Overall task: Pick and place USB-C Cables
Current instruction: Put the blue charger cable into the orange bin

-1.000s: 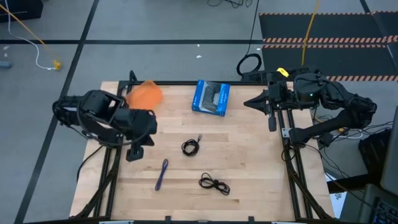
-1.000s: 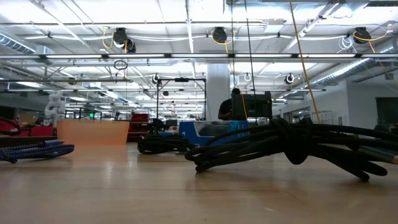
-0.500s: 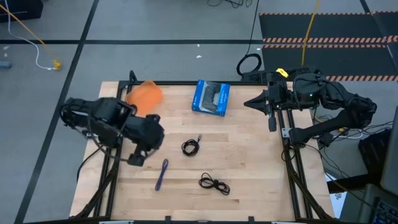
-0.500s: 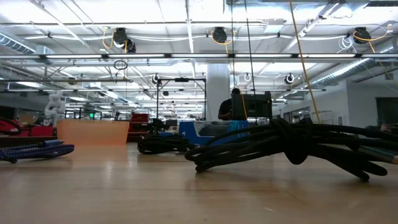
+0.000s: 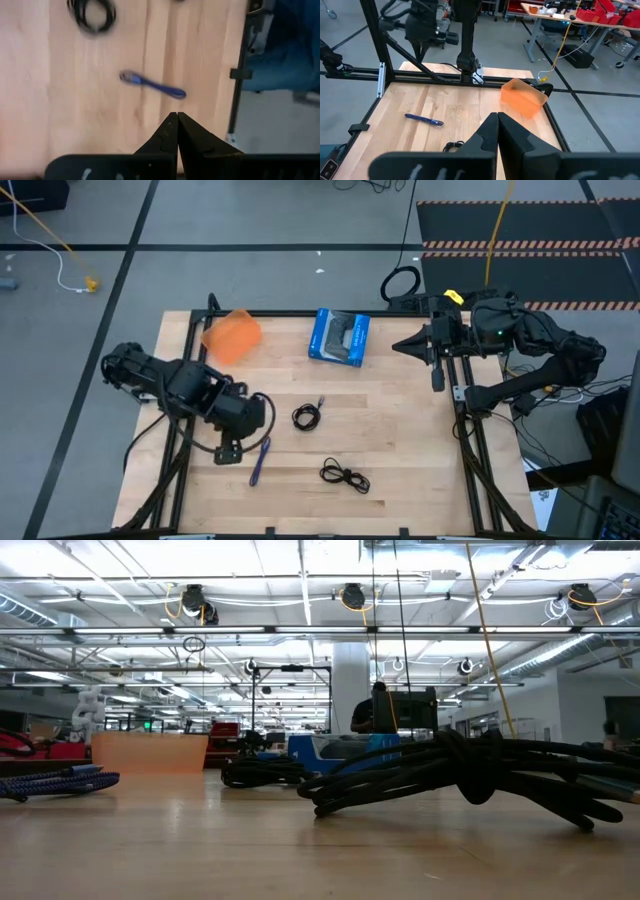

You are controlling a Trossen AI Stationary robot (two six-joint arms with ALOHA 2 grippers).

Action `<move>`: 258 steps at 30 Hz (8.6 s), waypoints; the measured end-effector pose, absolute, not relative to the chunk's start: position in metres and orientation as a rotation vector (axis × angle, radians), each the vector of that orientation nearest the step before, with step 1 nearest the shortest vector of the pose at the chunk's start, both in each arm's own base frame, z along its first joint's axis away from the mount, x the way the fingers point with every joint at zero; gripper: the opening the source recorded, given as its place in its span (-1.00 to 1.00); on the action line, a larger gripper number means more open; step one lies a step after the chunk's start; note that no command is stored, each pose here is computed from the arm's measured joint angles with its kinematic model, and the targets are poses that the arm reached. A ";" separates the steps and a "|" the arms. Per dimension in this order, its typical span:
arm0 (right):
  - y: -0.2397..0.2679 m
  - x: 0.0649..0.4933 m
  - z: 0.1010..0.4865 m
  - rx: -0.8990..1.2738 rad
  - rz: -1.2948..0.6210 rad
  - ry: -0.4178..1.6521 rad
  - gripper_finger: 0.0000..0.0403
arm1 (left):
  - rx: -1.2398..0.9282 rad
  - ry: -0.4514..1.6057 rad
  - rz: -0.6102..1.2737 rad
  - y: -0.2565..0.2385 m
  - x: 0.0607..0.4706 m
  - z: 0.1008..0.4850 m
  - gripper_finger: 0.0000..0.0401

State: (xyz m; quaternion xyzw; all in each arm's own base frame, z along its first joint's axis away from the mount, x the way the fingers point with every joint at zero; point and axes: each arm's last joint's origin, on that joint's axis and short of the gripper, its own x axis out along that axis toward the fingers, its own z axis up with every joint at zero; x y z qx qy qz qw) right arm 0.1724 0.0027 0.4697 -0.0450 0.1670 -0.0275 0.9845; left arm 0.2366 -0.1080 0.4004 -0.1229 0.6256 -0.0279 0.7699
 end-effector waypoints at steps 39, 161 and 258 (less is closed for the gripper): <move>0.003 0.173 0.470 -0.180 -0.043 0.338 -1.00 | -0.899 1.239 0.731 -0.145 0.224 0.372 -0.97; 0.003 0.185 0.446 -0.219 -0.031 0.383 -1.00 | -0.785 1.386 1.001 -0.183 0.275 0.142 -0.89; 0.021 0.216 0.363 -0.083 0.017 0.442 -1.00 | -0.502 1.113 0.588 0.100 0.191 0.420 -0.92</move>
